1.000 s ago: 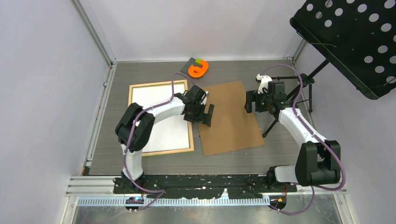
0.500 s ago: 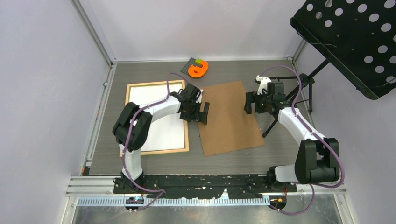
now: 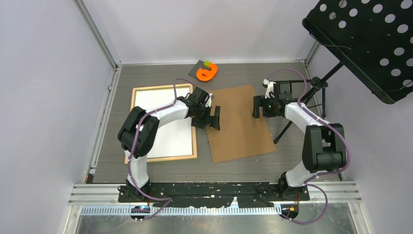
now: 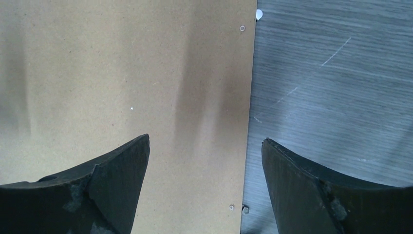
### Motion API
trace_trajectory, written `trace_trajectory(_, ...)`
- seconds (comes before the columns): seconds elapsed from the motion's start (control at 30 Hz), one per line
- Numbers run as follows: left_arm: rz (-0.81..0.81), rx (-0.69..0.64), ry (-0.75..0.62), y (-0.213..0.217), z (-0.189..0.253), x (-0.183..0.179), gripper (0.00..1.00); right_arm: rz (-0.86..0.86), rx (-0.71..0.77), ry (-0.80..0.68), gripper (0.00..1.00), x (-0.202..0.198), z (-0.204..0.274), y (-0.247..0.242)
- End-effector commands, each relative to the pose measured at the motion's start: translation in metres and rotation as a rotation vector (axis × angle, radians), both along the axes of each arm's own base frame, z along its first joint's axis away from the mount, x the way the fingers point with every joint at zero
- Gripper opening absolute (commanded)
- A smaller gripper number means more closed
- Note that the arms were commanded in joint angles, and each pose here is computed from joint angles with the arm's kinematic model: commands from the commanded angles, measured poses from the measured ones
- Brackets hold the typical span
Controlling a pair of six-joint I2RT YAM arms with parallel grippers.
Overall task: Put the photo into the frame
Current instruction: Turn over the photo frame item at the center of the board.
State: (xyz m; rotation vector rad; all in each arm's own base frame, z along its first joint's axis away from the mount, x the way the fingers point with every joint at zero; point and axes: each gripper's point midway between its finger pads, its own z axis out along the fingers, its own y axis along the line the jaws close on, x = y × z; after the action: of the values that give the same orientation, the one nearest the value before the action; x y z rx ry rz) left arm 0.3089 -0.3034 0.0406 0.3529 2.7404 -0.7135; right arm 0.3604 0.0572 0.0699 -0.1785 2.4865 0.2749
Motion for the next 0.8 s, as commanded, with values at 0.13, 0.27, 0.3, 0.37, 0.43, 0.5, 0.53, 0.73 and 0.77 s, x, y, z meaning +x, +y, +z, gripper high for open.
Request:
trace_trajectory(0.13, 0.044, -0.033, 0.047, -0.007, -0.010, -0.001, 0.99, -0.023, 0.005, 0.005, 0.90, 0.029, 0.002, -0.001)
trace_trajectory(0.27, 0.080, -0.018, 0.061, -0.001, -0.016, -0.005, 0.99, -0.018, 0.007, 0.031, 0.90, 0.034, -0.008, 0.001)
trace_trajectory(0.3, 0.091, -0.019, 0.061, 0.001, -0.016, -0.006, 0.99, -0.017, 0.009, 0.043, 0.90, 0.034, -0.013, 0.001)
trace_trajectory(0.37, 0.121, -0.037, 0.067, 0.001, -0.016, -0.009, 0.99, -0.016, 0.012, 0.057, 0.90, 0.034, -0.018, 0.002)
trace_trajectory(0.43, 0.134, -0.054, 0.083, -0.001, -0.016, -0.012, 0.99, -0.015, 0.008, 0.067, 0.90, 0.034, -0.023, 0.001)
trace_trajectory(0.5, 0.136, -0.069, 0.097, -0.003, -0.017, -0.012, 0.99, -0.013, 0.003, 0.072, 0.89, 0.035, -0.026, 0.001)
trace_trajectory(0.53, 0.135, -0.073, 0.105, -0.005, -0.017, -0.013, 0.99, -0.010, 0.000, 0.074, 0.89, 0.035, -0.027, 0.000)
trace_trajectory(0.73, 0.138, -0.087, 0.139, -0.009, -0.025, -0.016, 0.99, 0.018, 0.009, 0.086, 0.89, 0.035, -0.032, 0.004)
trace_trajectory(0.77, 0.139, -0.088, 0.143, -0.009, -0.027, -0.017, 0.99, 0.021, 0.013, 0.090, 0.89, 0.035, -0.034, 0.005)
